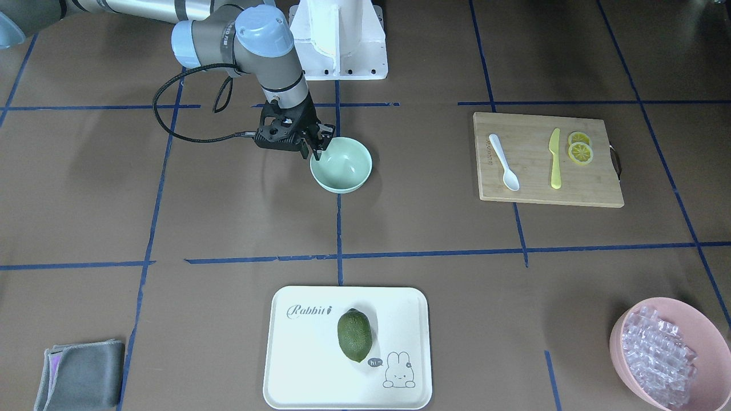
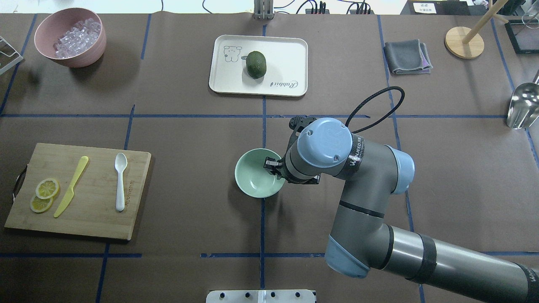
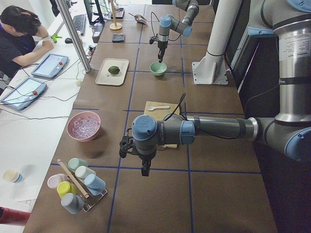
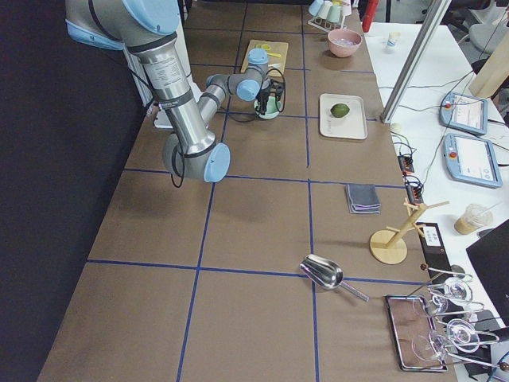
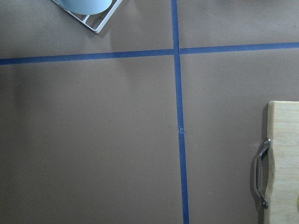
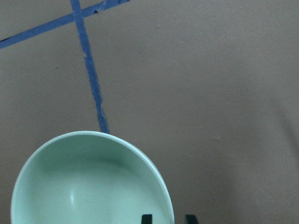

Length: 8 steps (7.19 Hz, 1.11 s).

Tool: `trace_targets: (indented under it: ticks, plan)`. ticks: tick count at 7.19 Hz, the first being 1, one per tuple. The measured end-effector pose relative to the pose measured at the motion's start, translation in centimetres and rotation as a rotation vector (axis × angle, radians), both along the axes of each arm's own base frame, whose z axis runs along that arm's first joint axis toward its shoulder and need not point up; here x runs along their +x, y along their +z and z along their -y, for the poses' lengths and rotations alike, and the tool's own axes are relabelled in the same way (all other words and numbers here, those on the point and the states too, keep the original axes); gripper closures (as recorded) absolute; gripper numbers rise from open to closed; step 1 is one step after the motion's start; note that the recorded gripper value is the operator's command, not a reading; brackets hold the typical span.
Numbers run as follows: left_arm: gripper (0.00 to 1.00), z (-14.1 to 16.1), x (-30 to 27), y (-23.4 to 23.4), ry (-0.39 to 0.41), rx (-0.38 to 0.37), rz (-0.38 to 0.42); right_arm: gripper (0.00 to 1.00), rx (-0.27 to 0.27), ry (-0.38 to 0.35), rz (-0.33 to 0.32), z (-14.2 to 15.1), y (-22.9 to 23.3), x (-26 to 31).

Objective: Place spoon in bowl
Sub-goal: 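Lower the bowl and open the right gripper to release it, then withdraw the right gripper while the left gripper reaches toward the white spoon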

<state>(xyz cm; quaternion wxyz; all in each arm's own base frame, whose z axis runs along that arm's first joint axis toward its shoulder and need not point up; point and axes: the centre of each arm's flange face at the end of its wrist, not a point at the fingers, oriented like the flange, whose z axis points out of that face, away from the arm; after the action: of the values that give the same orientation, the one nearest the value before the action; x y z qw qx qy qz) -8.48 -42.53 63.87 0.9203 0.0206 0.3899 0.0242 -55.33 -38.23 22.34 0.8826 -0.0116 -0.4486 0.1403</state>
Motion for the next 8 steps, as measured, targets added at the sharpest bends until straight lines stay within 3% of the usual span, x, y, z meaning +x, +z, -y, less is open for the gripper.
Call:
trace_targets:
  ticks: [5, 7, 8]
  plan:
    - [0.00, 0.2, 0.0, -1.0, 0.001, 0.025, 0.004, 0.00, 0.006, 0.015, 0.023, 0.8, -1.2, 1.4]
    - [0.00, 1.0, 1.5, -6.3, 0.000, 0.118, 0.007, 0.00, 0.005, 0.034, 0.013, 1.7, -1.9, 3.9]
    - [0.00, 1.2, 4.7, -10.9, -0.015, 0.124, -0.007, 0.00, 0.016, 0.036, -0.020, 2.3, -2.5, 5.9]
